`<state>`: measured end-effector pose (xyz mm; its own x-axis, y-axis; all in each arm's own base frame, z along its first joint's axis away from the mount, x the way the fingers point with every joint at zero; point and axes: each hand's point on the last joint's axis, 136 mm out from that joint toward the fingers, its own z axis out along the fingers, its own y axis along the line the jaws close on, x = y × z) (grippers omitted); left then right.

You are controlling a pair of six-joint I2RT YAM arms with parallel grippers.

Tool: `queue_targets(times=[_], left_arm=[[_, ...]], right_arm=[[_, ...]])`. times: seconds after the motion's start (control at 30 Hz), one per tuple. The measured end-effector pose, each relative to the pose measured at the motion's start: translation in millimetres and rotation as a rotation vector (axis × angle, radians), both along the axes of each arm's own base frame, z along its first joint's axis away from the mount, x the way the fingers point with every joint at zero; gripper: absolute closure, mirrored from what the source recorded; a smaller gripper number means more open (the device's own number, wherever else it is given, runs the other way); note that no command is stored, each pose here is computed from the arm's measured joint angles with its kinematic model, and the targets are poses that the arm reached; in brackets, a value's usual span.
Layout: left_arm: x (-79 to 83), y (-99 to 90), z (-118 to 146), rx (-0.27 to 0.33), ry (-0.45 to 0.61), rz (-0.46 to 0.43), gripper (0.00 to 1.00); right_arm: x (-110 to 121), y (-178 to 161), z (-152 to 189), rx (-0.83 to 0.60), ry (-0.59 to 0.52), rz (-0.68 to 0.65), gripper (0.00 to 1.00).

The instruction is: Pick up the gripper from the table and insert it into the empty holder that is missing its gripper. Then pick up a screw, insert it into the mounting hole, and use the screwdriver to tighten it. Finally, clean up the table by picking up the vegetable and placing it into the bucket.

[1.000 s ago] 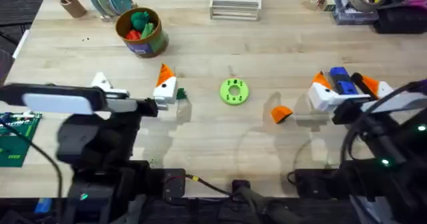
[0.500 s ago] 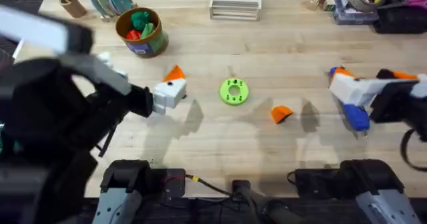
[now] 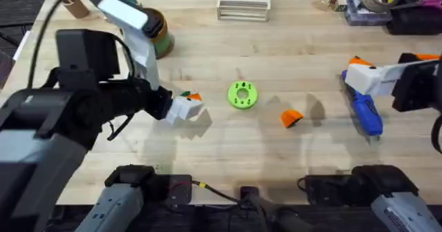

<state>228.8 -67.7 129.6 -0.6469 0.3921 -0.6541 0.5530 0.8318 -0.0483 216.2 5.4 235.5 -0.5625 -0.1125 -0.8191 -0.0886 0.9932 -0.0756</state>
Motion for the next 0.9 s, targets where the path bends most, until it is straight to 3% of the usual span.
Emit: queue_targets(times=[0.3,0.53,0.73,0.77,0.83,0.9], left_arm=[[0.8,9.0,-45,0.054,0.195,0.019,0.008],[8.1,9.0,-48,0.051,0.190,0.025,0.031],[7.8,9.0,-37,0.050,0.151,0.027,0.924],[7.4,9.1,-35,0.050,0.147,0.028,0.980],[6.5,9.1,-29,0.050,0.135,0.028,0.982],[8.0,9.4,-17,0.051,0.107,0.029,0.686]], right_arm=[[0,0,0,-0.077,-0.003,0.053,0.010],[0,0,0,-0.098,-0.003,0.068,0.010],[0,0,0,-0.101,-0.003,0.070,0.010],[0,0,0,-0.101,-0.003,0.070,0.009],[0,0,0,-0.101,-0.003,0.070,0.010],[0,0,0,-0.101,-0.002,0.070,0.010]])
